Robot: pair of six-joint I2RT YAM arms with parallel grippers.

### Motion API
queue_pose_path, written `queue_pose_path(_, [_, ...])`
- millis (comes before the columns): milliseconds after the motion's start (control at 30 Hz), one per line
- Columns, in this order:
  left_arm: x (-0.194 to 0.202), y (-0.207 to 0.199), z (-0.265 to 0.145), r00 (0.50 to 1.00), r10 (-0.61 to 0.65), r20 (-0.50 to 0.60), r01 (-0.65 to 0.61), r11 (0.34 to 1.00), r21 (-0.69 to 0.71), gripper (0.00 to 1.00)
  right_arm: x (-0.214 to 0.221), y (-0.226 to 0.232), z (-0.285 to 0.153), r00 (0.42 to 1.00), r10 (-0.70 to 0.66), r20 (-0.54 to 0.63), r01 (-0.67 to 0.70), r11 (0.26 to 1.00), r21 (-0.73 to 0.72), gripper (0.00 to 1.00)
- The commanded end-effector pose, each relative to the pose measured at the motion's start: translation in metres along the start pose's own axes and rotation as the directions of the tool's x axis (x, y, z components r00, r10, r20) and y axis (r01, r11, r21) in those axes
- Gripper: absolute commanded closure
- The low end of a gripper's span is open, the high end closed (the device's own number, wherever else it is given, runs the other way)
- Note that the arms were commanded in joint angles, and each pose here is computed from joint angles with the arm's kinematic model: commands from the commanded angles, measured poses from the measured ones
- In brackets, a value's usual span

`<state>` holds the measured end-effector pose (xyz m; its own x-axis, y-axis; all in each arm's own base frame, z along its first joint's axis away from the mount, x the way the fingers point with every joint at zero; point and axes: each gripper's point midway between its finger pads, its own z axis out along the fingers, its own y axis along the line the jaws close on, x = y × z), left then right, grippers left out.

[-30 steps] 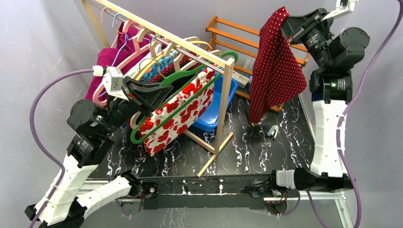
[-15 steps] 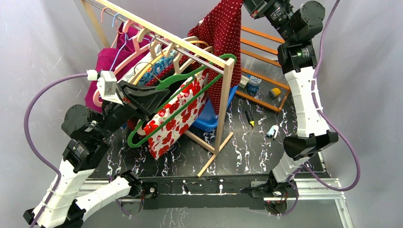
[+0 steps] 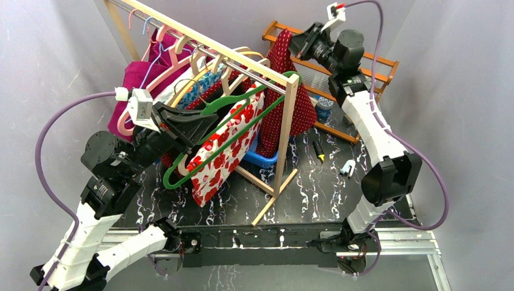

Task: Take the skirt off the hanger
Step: Place the skirt in the bin.

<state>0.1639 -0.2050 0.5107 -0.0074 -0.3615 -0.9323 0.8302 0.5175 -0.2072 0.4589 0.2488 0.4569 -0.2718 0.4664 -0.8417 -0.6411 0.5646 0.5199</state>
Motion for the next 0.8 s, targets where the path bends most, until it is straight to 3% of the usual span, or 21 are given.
queue_pose_path(0, [-0.021, -0.007, -0.001, 0.998, 0.010, 0.060, -0.011, 1.000, 0.018, 1.00, 0.000, 0.028, -0.003, 0.992, -0.129, 0.010, 0.129, 0.983, -0.128, 1.00])
queue_pose_path(200, [-0.019, -0.004, 0.000, 0.998, 0.002, 0.057, -0.002, 1.000, 0.009, 1.00, 0.090, 0.060, 0.020, 0.979, -0.140, -0.150, 0.098, 0.961, -0.259, 1.00])
queue_pose_path(500, [-0.022, -0.003, 0.003, 0.998, -0.012, 0.062, 0.012, 1.000, 0.003, 1.00, 0.209, 0.038, 0.038, 0.938, -0.059, -0.342, -0.021, 0.973, -0.228, 1.00])
queue_pose_path(600, [-0.023, -0.005, 0.004, 0.998, -0.021, 0.065, 0.021, 1.000, 0.008, 1.00, 0.231, 0.022, 0.041, 0.919, -0.045, -0.391, -0.025, 0.985, -0.172, 1.00])
queue_pose_path(767, [-0.019, -0.003, 0.004, 0.998, -0.036, 0.057, 0.036, 0.999, 0.001, 1.00, 0.244, -0.030, 0.031, 0.907, -0.013, -0.422, 0.053, 0.995, 0.084, 0.98])
